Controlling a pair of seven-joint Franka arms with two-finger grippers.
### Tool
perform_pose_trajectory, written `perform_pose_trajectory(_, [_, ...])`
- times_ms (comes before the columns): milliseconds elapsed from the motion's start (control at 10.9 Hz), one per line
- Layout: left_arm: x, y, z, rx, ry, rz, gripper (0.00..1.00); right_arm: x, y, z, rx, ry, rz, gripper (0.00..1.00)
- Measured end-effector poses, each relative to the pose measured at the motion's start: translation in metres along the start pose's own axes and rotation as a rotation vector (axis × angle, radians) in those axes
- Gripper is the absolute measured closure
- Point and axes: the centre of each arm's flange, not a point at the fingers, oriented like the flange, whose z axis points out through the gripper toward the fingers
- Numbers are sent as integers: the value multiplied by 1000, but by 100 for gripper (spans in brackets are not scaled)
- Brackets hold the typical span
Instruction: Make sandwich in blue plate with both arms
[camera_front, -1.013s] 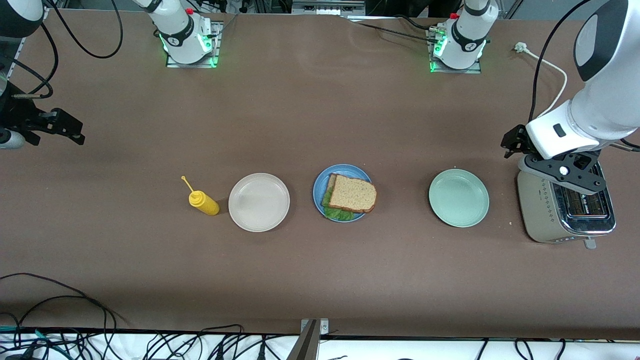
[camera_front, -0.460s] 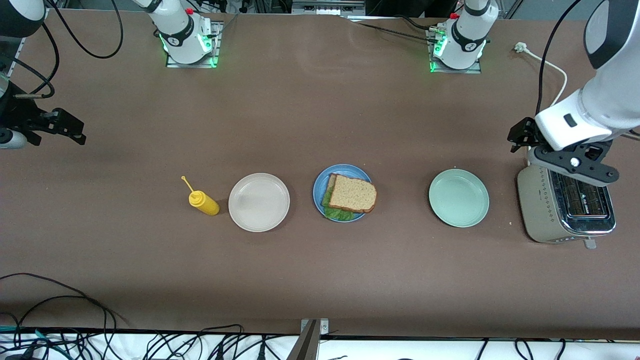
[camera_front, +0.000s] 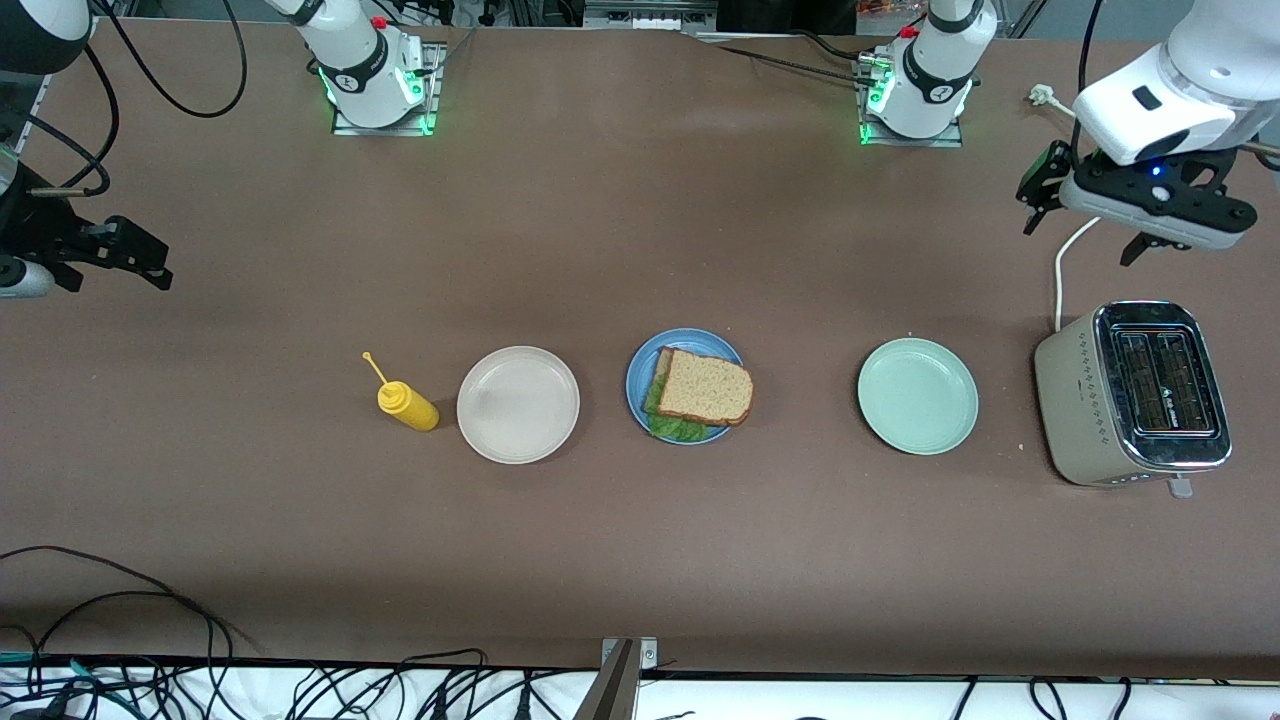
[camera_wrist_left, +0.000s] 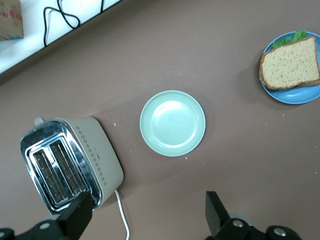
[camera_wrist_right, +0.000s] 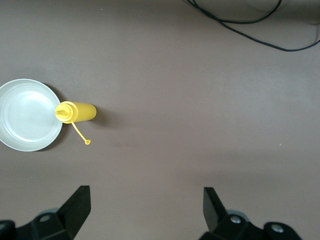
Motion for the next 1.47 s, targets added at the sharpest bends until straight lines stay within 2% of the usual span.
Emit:
perform_pose_trajectory(92, [-8, -1, 1, -4, -4, -5, 0, 0, 0, -1, 0, 1, 0, 0])
perform_pose_trajectory(368, [-15, -10, 9, -80, -1, -45, 0, 1, -1, -4, 0, 8, -1, 0])
perform_pose_trajectory(921, [-21, -42, 16, -78, -12, -110, 0, 1, -9, -5, -15, 5, -21, 0])
perform_pose_trajectory(1473, [-13, -35, 13, -67, -12, -99, 0, 1, -12, -6, -27, 5, -32, 0])
